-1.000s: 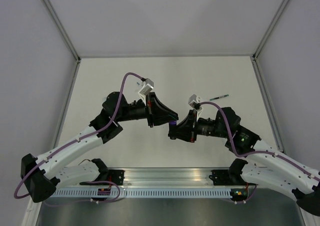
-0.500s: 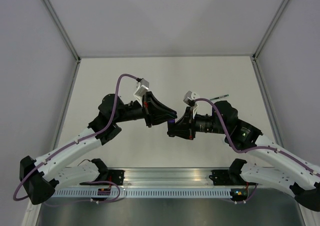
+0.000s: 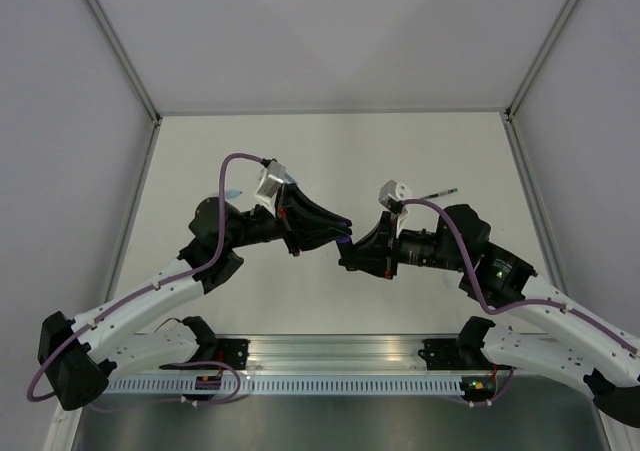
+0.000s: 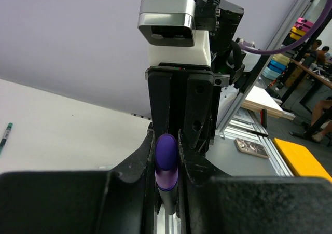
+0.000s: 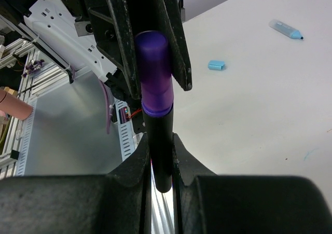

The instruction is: Insert the pens into the pen caps

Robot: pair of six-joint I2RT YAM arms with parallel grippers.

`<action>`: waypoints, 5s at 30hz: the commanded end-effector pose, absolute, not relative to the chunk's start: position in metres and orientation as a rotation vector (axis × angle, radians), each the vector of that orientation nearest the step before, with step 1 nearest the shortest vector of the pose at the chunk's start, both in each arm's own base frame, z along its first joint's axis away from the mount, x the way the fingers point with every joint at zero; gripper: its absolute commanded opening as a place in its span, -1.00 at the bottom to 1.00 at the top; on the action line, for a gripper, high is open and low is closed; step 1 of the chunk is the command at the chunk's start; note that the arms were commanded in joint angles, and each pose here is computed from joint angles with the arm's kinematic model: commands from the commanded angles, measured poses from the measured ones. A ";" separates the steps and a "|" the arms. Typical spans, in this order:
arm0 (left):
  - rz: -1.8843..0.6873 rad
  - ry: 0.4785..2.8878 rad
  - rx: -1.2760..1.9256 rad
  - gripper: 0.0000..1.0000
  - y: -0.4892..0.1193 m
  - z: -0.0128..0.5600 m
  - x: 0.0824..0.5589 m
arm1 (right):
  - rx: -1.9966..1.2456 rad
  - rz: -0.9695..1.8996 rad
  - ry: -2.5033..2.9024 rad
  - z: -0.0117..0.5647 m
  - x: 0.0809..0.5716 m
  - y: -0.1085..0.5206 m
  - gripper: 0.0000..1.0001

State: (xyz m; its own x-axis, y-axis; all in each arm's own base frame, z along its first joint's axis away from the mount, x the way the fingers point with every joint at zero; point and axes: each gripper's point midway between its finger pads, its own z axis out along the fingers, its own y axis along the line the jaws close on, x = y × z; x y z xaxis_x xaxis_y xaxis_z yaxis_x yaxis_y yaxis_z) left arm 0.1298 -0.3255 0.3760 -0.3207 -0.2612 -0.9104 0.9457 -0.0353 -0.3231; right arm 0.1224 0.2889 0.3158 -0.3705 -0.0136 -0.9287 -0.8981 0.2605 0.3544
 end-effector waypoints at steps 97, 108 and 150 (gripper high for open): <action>-0.386 1.839 0.105 0.99 -0.184 0.219 0.273 | 0.079 0.634 2.499 0.049 0.304 0.275 -0.56; -0.379 1.856 0.121 0.99 -0.186 0.215 0.274 | 0.041 0.471 2.579 0.025 0.301 0.258 -0.46; -0.244 2.298 0.691 0.80 -0.102 0.144 0.429 | -0.255 0.918 2.107 0.198 0.260 0.268 -0.14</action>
State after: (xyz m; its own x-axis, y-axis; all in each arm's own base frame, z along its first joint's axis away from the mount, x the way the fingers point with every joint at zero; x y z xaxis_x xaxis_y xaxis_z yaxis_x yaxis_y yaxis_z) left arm 0.4329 -0.0736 0.1427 -0.7083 0.0721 -0.7022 0.1125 0.9936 -0.0114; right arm 0.2639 0.2648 0.1731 -0.6926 0.0936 -0.7152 -0.4147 0.7596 0.5010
